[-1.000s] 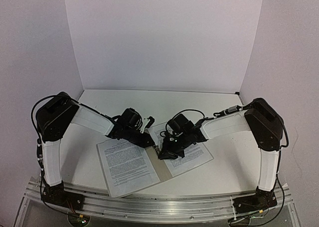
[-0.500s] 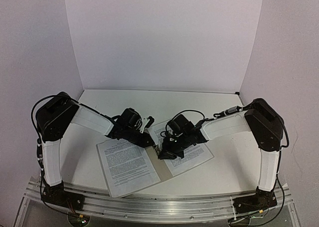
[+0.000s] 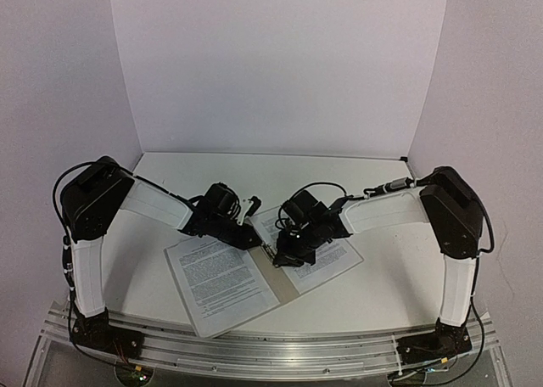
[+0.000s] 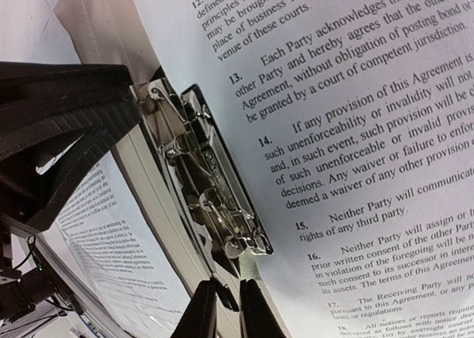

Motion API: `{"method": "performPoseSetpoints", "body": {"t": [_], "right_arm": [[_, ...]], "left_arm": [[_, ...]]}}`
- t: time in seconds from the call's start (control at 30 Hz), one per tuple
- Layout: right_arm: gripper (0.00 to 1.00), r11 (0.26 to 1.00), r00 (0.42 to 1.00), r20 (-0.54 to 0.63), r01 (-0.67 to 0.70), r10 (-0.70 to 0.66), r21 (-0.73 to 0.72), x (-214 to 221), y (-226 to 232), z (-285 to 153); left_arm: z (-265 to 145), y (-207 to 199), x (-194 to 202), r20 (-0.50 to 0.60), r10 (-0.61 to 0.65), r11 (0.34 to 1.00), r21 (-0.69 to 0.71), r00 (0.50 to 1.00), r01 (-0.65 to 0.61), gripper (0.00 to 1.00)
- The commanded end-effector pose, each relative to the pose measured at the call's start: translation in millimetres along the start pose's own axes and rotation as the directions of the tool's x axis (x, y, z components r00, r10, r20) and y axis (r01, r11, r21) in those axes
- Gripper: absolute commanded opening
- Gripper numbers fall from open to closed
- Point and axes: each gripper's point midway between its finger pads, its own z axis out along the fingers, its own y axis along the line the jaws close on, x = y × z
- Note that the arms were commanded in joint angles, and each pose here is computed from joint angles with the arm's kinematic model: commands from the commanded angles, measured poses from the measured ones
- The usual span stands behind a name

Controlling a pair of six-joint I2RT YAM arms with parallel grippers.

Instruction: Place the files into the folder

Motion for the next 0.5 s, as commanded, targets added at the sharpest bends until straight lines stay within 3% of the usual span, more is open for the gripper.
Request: {"method": "performPoseSetpoints", "body": {"t": [0.0,0.47], "right_arm": [[0.13,0.916,0.998,0.035,-0.056,0.046,0.396,2.6,-101.6,-5.6],[0.1,0.91,0.997,-0.032,-0.046,0.065,0.411,15.0,-118.5,10.2]], "left_arm": [[-1.6,34.1,75.1,-0.224,-0.091,0.991,-0.12,0.97,0.065,0.15],[-1.6,35.4,73.9,-0.21,-0.087,0.991,-0.119,0.974,0.062,0.16]]}}
